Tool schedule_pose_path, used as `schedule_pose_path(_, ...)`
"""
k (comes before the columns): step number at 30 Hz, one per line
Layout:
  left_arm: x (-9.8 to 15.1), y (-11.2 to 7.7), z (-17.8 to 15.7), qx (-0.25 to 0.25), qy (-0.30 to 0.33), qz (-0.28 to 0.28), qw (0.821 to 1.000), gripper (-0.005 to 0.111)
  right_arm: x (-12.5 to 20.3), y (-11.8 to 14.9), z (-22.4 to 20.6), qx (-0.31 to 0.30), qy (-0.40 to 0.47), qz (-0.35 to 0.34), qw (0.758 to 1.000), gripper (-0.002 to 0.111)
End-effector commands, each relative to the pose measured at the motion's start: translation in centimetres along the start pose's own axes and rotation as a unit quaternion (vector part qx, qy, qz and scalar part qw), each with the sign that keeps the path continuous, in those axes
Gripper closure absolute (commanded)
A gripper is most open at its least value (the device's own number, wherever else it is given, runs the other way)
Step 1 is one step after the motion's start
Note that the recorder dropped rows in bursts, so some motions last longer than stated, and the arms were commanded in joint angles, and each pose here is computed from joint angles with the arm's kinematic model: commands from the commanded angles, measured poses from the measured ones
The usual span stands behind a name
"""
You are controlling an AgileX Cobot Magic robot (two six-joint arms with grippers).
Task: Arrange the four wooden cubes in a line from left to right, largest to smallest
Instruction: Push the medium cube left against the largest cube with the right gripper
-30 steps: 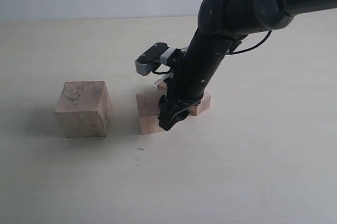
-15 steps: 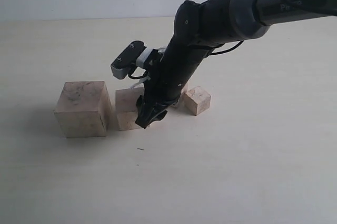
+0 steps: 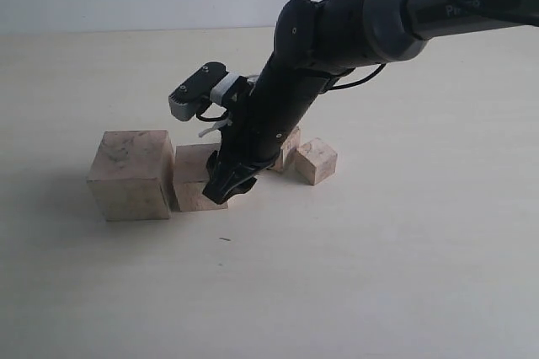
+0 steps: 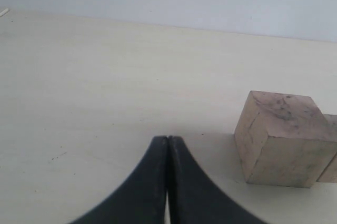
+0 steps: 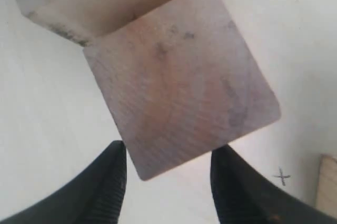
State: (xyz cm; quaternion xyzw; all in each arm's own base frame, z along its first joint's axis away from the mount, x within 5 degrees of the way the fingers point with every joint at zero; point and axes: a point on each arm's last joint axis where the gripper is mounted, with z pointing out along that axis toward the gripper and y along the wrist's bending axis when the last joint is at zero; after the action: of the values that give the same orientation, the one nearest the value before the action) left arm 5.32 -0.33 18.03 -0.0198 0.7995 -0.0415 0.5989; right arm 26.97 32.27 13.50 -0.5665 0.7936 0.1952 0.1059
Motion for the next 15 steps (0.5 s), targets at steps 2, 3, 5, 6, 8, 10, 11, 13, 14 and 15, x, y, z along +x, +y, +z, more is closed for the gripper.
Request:
schedule_pose_path(2,-0.07,-0.02,-0.03,0.003,-0.006,0.001,1.000,0.107,-0.34,0.10,-0.16,-0.002,-0.010,0.005,1.000,0.060)
schedule_pose_path(3,-0.07,-0.02,-0.03,0.003,-0.006,0.001,1.000,0.107,-0.38,0.08,-0.16,-0.001,-0.012,0.006,1.000,0.060)
schedule_pose_path(5,-0.07,-0.02,-0.03,0.003,-0.006,0.001,1.000,0.107,-0.49,0.02,-0.16,0.002,-0.018,0.008,1.000,0.060)
schedule_pose_path(6,-0.07,-0.02,-0.03,0.003,-0.006,0.001,1.000,0.107,-0.54,0.04,-0.16,0.001,-0.021,0.011,1.000,0.060)
schedule_pose_path(8,-0.07,-0.02,-0.03,0.003,-0.006,0.001,1.000,0.107,-0.58,0.07,-0.16,-0.001,-0.023,0.013,1.000,0.060)
schedule_pose_path(10,-0.07,-0.02,-0.03,0.003,-0.006,0.001,1.000,0.107,-0.54,0.11,-0.16,-0.003,-0.021,0.013,1.000,0.060)
schedule_pose_path(11,-0.07,-0.02,-0.03,0.003,-0.006,0.001,1.000,0.107,-0.54,0.11,-0.16,-0.003,-0.021,0.013,1.000,0.060)
schedule_pose_path(13,-0.07,-0.02,-0.03,0.003,-0.006,0.001,1.000,0.107,-0.58,0.20,-0.16,-0.008,-0.023,0.019,1.000,0.060)
schedule_pose_path(14,-0.07,-0.02,-0.03,0.003,-0.006,0.001,1.000,0.107,-0.62,0.23,-0.17,-0.010,-0.025,0.022,0.999,0.060)
schedule_pose_path(15,-0.07,-0.02,-0.03,0.003,-0.006,0.001,1.000,0.107,-0.64,0.30,-0.17,-0.014,-0.026,0.025,0.999,0.060)
